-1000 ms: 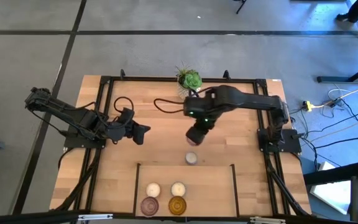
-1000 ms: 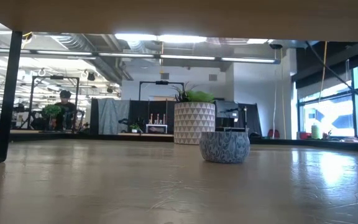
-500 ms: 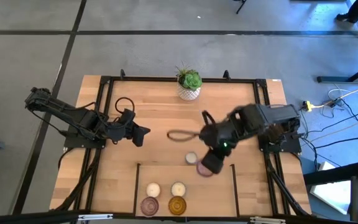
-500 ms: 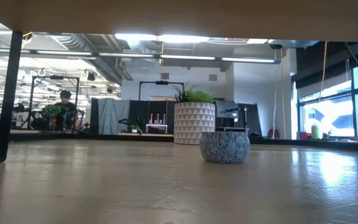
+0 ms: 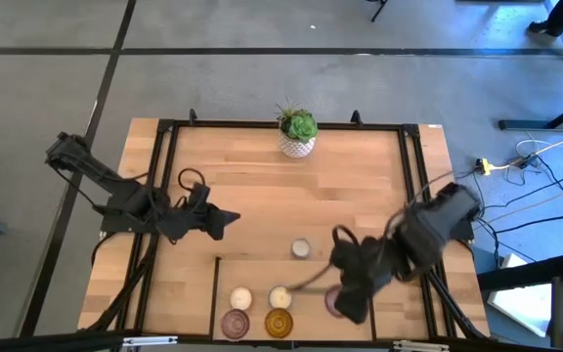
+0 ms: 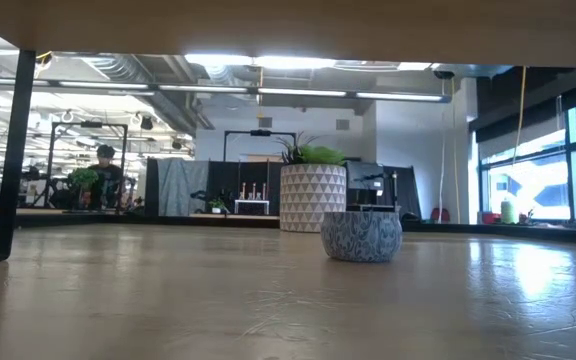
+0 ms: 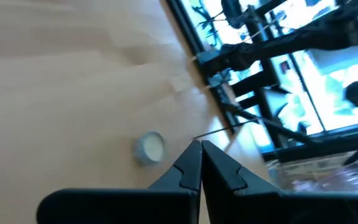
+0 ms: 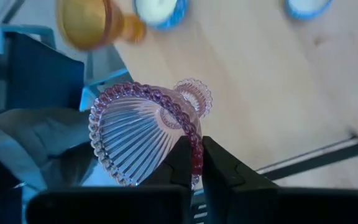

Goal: Pick & Place candle stick holders
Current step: Put the pink candle holder on the shelf

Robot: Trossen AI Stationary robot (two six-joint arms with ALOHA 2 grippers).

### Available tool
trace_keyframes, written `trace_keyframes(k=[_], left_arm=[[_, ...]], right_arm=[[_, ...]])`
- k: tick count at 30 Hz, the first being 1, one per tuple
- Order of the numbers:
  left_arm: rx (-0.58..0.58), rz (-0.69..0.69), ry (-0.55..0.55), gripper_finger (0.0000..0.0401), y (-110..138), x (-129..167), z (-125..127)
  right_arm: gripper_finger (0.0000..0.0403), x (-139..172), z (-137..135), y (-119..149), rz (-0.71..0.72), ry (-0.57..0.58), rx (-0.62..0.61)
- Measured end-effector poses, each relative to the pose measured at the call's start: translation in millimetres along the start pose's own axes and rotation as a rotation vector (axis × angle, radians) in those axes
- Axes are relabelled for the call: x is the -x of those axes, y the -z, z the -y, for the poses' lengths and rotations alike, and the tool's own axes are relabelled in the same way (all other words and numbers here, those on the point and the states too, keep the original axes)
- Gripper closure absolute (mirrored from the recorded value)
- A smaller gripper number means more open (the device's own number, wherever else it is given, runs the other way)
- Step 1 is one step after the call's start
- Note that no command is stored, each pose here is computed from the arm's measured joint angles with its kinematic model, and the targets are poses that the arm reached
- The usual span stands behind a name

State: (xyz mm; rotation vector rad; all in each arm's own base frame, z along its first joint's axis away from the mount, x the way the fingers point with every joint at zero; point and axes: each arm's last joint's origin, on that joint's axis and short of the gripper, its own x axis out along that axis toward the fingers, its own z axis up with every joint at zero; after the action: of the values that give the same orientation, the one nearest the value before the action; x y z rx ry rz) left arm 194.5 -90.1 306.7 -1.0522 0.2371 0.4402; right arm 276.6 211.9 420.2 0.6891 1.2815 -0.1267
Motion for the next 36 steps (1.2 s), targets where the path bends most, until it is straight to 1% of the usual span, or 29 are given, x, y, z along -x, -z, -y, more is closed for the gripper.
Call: trace_keyframes(k=[4, 7, 9, 11, 15, 22, 28, 36], left_arm=[[0.013, -0.005, 0.033, 0.0399, 17.5, -5.4, 6.6], [0.042, -0.017, 0.034, 0.0399, 30.5, -10.3, 8.1], [0.053, -0.017, 0.042, 0.0399, 37.9, -13.6, 9.7], [0.059, -0.026, 0.038, 0.0399, 44.0, -16.1, 9.6], [0.068, -0.032, 0.044, 0.0399, 52.9, -18.4, 10.5], [0.071, -0.020, 0.054, 0.0399, 56.5, -17.5, 11.6], [0.073, -0.023, 0.057, 0.0399, 55.8, -16.9, 11.8], [0.073, -0.043, 0.059, 0.0399, 56.4, -16.8, 11.8]], right_arm=[[0.0388, -17.3, -12.4, 19.0, -0.019, 0.036, -0.021], [0.0388, -33.8, -19.5, 26.0, -0.059, 0.065, -0.057], [0.0388, -42.3, -23.2, 29.0, -0.072, 0.076, -0.067], [0.0388, -49.3, -27.9, 30.3, -0.071, 0.064, -0.071], [0.0388, -55.9, -32.4, 29.1, -0.057, 0.047, -0.071], [0.0388, -57.4, -31.4, 27.5, -0.023, 0.067, -0.075], [0.0388, -72.9, -38.2, 25.0, -0.038, 0.052, -0.078], [0.0388, -75.3, -39.4, 25.4, -0.043, 0.049, -0.076]])
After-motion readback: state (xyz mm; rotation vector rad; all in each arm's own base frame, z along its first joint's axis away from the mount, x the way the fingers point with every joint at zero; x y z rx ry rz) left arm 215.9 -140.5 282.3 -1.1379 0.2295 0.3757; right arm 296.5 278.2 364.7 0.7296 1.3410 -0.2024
